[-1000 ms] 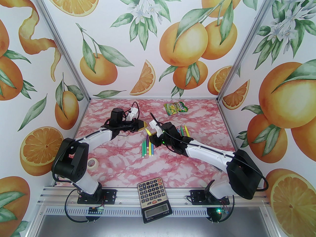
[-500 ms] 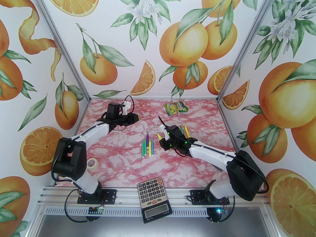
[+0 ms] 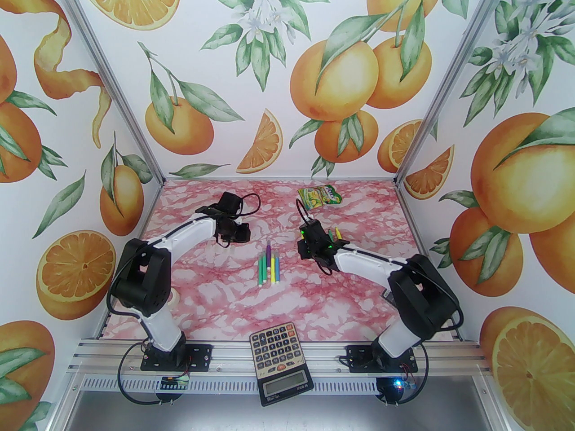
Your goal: Open the pen caps
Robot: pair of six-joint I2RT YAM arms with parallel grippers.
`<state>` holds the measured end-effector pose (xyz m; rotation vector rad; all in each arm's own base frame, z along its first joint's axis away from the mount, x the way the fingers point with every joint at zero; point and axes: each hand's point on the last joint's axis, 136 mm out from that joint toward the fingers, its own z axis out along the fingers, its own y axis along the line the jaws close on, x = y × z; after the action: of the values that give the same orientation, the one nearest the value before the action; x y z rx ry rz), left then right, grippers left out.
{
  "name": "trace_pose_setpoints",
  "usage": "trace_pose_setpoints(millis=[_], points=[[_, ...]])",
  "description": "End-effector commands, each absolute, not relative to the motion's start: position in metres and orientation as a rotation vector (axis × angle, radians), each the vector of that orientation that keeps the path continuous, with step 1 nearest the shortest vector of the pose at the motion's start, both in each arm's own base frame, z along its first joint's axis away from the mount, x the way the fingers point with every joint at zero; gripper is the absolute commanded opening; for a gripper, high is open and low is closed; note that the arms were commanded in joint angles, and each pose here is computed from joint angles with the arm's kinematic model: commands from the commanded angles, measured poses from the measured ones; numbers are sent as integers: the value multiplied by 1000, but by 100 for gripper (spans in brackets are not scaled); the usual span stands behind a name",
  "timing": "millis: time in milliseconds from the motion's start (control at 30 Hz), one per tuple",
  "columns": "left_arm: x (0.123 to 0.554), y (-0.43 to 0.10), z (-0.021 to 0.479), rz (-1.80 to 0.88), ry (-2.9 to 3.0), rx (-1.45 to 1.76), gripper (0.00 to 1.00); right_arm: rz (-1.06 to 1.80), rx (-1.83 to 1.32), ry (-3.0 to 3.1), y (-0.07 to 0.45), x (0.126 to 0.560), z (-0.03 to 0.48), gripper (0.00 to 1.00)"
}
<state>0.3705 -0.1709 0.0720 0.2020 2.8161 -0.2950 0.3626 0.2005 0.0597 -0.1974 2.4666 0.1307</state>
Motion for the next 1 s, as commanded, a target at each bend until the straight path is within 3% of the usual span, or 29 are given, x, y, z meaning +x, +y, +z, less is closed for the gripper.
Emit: trace_pose_setpoints(millis=[0,500,967], points=[[374,-158,74,-141,2829,228,0,49,-111,2470,188,373,56,5],[376,-152,38,-51,2892,257,0,-40,-85,2524,176,370,32,9],[375,-150,28,-32,2914,267,18,-102,-96,2561,171,370,22,17]])
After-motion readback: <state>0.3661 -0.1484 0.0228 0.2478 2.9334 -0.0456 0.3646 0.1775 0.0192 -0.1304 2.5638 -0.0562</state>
